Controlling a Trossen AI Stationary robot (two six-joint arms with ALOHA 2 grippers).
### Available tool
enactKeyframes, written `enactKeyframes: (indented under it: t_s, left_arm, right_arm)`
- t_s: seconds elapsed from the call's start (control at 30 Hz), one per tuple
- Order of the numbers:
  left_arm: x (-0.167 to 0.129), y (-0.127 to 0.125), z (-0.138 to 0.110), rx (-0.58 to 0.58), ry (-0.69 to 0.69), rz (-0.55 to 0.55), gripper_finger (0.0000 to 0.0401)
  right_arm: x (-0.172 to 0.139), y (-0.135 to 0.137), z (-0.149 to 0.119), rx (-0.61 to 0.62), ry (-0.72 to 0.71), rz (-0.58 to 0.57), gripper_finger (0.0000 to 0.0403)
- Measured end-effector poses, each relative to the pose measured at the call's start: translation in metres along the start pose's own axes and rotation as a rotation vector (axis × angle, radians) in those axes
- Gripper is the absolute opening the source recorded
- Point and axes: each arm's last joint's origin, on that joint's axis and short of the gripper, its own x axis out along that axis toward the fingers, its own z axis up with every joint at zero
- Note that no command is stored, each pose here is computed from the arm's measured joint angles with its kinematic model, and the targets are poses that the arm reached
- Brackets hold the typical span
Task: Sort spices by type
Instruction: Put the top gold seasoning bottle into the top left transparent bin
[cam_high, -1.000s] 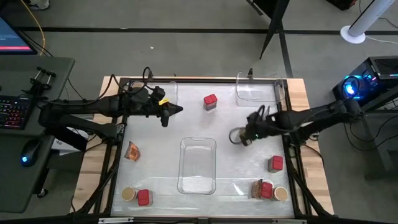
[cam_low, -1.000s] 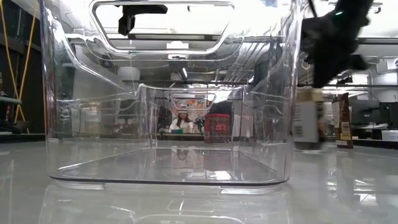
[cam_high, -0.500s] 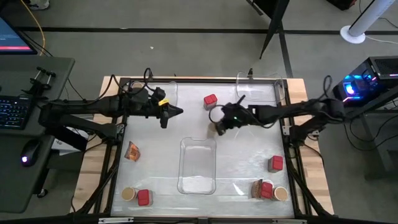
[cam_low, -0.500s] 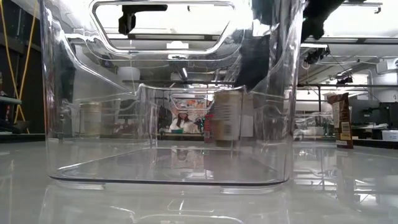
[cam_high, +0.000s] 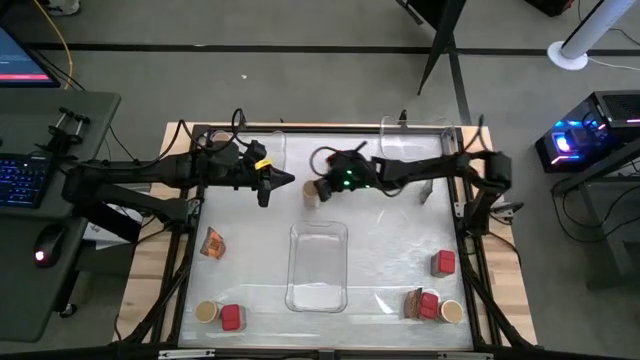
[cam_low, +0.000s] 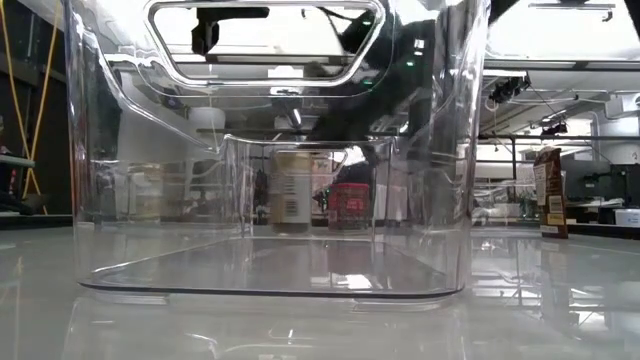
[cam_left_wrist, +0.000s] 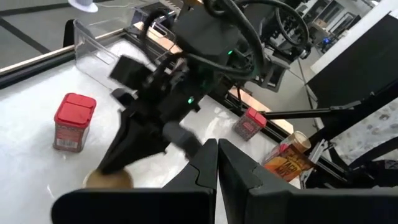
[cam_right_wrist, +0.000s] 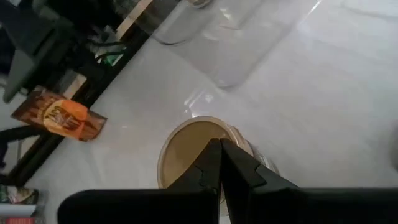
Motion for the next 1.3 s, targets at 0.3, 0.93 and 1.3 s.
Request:
enactKeyframes:
  t_s: [0.3,0.93,1.3]
  left_arm:
    - [0.0,0.0,0.0,0.053,0.003,0.001,0.0]
    - [0.042,-0.014,0.039,0.47,0.255,-0.054,0.022]
    - [0.134,0.027,0.026,0.592,0.738,0.254,0.0347]
  right_arm:
    - [0.001,0.038,0.048,-0.193,0.006,0.101,0.0]
    - [-0.234,0.03,0.092,-0.263,-0.047,-0.274,0.0]
    - [-0.293,0.026,0.074,-0.141,-0.07,-0.3,0.0]
